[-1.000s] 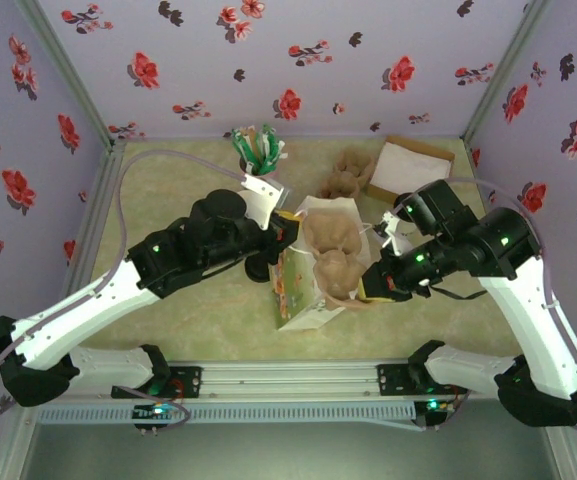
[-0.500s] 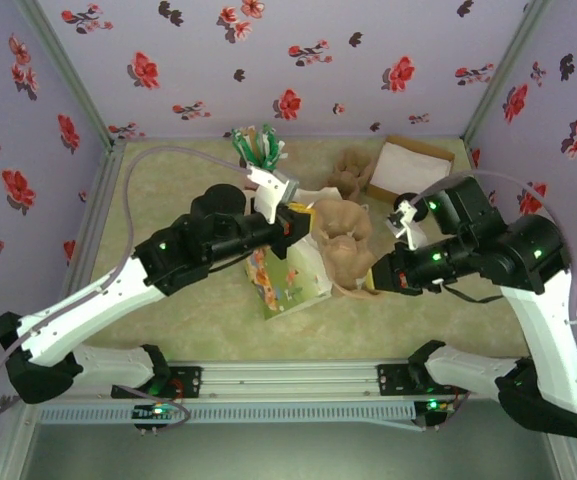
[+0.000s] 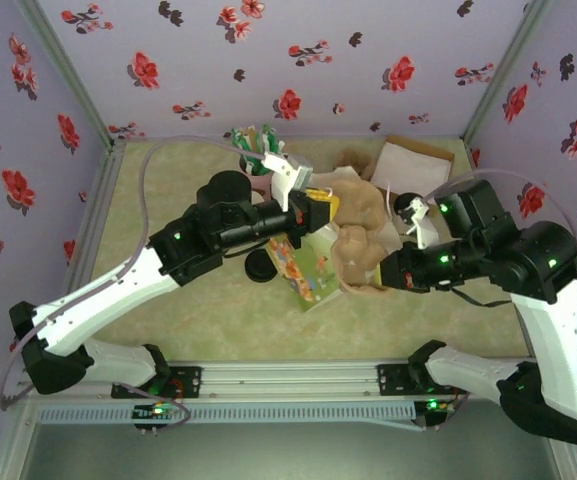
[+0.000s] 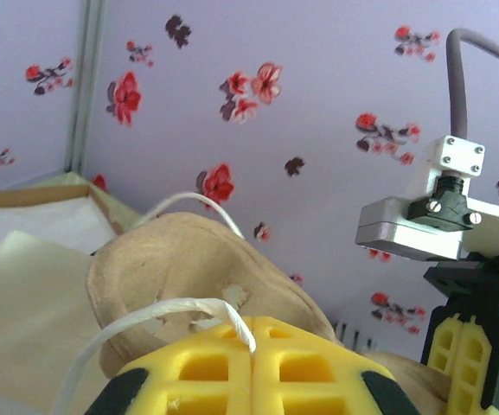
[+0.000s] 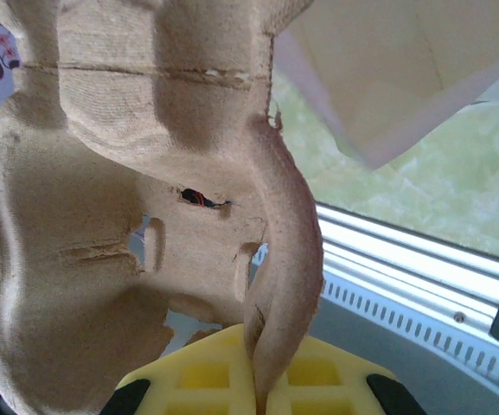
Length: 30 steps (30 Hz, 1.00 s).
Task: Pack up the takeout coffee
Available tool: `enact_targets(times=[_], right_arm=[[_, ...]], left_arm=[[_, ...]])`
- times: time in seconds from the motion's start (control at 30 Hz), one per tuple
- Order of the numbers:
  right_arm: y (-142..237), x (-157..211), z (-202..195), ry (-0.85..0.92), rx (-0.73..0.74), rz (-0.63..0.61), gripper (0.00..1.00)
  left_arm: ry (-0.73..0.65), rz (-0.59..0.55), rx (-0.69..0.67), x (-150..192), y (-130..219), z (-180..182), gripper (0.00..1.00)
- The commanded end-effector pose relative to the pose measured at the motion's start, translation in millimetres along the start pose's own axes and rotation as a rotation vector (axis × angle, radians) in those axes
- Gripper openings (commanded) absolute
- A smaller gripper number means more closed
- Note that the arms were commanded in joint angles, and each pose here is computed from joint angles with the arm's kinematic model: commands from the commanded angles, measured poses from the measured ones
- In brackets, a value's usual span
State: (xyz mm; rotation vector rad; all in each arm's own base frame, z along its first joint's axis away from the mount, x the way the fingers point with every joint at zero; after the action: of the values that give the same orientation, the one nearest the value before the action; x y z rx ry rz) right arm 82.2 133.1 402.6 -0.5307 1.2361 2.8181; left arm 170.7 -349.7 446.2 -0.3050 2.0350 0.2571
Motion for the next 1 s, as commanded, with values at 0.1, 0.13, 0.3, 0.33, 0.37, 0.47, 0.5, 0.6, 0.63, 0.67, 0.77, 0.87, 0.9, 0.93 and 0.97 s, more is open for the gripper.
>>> enact_targets(times=[0.1,0.13,0.3,0.33,0.37,0.47,0.5,0.6,0.63,0.67,0.77,0.87,0.9,0.93,0.97], right_arm=[[18,31,-16,-0.061,0.1,0.048,0.0],[19,31,-19,-0.064,0.114,0.039,0.0],[21,30,-30,-0.066,0.185,-0.005,0.0],[21,30,-31,-0.064,0.189,-0.007,0.0],[21,29,-31,-0.065,0.196,-0.008,0.0],[19,28,-33,-0.064,0.202,-0.001,0.0],[19,28,-34,-0.064,0.208,-0.003,0.0],[16,29,-37,-0.062,0.222,0.01,0.0],[15,29,-39,-0.059,0.235,0.011,0.0],[14,27,-42,-0.056,0.252,0.01,0.0],[10,24,-45,-0.044,0.276,0.023,0.0],[11,18,-44,-0.024,0.293,0.011,0.0],[14,16,-44,-0.02,0.302,-0.006,0.0],[16,13,-43,-0.015,0.308,-0.022,0.0],[19,10,-41,-0.008,0.308,-0.035,0.0]], left_arm=[[0.039,-0.117,0.115,-21,-6,-10,0.0],[0.051,-0.125,0.122,-20,-7,-9,0.0],[0.1,-0.17,0.161,-11,-9,4,0.0],[0.115,-0.174,0.172,-7,-11,8,0.0],[0.127,-0.189,0.194,-5,-13,10,0.0],[0.153,-0.243,0.253,3,-14,18,0.0],[0.157,-0.248,0.268,5,-14,19,0.0],[0.151,-0.248,0.292,12,-10,22,0.0],[0.152,-0.25,0.302,13,-8,21,0.0],[0.148,-0.257,0.316,14,-6,20,0.0],[0.146,-0.282,0.342,18,-2,20,0.0],[0.143,-0.299,0.361,21,-3,22,0.0],[0.141,-0.304,0.367,20,-4,22,0.0],[0.147,-0.309,0.373,20,-7,23,0.0],[0.15,-0.316,0.384,17,-10,23,0.0]])
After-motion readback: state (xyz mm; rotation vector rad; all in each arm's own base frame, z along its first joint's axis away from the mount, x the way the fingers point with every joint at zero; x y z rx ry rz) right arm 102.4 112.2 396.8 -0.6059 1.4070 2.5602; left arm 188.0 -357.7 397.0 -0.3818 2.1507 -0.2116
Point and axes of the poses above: each hand's point on the last joint's axis, 136 mm out from that joint toward the fingers, its own y axis back along the fingers, its own z axis along the line the jaws close on, x = y × z, the point moved 4 cm from there along y, back along the fingers, and after that the axes turned 6 degrees about y, right-handed, at the moved point
